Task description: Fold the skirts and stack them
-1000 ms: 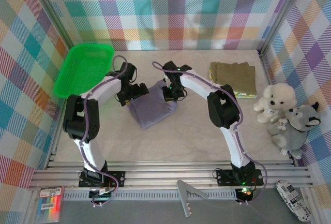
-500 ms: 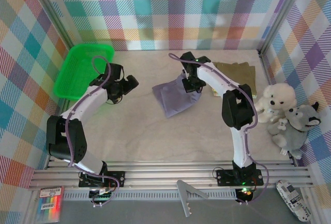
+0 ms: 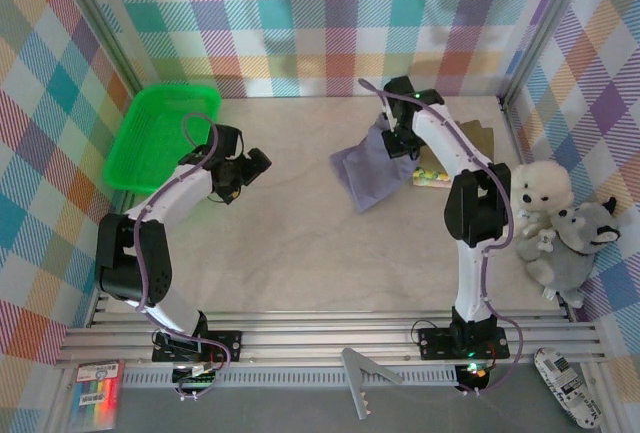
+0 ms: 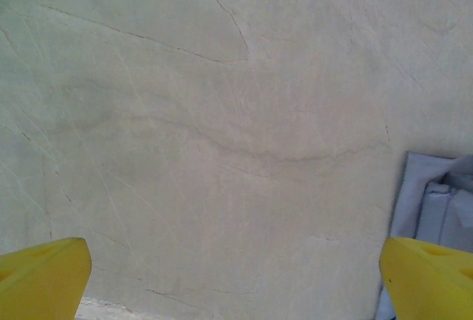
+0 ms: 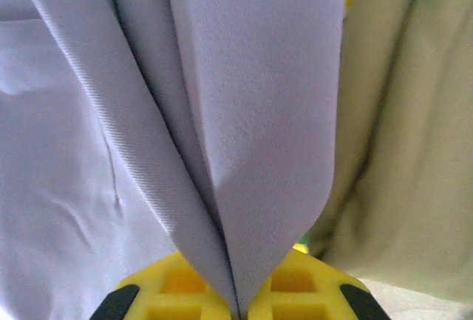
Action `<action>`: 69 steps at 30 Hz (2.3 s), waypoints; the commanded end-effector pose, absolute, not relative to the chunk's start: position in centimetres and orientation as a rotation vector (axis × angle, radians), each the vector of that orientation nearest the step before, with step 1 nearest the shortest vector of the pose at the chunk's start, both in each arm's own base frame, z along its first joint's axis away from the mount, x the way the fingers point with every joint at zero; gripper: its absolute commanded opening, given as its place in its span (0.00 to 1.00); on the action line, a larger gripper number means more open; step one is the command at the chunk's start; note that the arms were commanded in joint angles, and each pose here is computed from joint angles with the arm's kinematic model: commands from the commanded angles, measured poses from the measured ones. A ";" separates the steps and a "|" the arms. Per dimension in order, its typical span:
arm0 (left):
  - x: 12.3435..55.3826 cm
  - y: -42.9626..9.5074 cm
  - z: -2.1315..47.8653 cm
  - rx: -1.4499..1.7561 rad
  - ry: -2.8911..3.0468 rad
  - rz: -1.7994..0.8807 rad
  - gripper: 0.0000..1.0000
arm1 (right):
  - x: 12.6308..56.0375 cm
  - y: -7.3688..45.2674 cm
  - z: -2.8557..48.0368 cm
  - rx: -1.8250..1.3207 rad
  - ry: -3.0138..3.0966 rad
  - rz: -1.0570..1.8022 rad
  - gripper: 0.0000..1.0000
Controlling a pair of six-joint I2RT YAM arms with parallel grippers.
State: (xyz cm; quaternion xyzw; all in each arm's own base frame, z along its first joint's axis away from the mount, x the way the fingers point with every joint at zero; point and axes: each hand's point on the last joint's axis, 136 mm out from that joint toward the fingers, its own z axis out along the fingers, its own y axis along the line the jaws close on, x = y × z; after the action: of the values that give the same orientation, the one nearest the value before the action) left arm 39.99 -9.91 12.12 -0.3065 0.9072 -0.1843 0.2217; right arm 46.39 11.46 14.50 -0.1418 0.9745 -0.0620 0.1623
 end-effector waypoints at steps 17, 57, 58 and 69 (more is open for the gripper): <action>40.4 -10.2 10.7 -0.871 2.554 -0.519 1.00 | 47.9 9.8 24.8 -0.342 2.642 0.090 0.00; 39.1 -9.2 12.7 -0.840 2.580 -0.436 1.00 | 49.0 -11.1 12.4 -0.086 2.669 0.424 0.00; 39.1 -9.2 12.7 -0.838 2.580 -0.435 1.00 | 48.8 -11.4 12.3 -0.096 2.685 0.399 0.00; 39.1 -9.1 13.1 -0.828 2.583 -0.421 1.00 | 48.4 -12.4 10.1 -0.118 2.775 0.295 0.00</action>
State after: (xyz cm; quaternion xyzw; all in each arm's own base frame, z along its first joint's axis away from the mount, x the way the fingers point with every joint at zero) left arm 38.96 -9.62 11.41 -0.3023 0.9227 -0.1551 0.1819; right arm 47.97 -12.10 10.68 -0.0282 0.9758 0.1203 0.1805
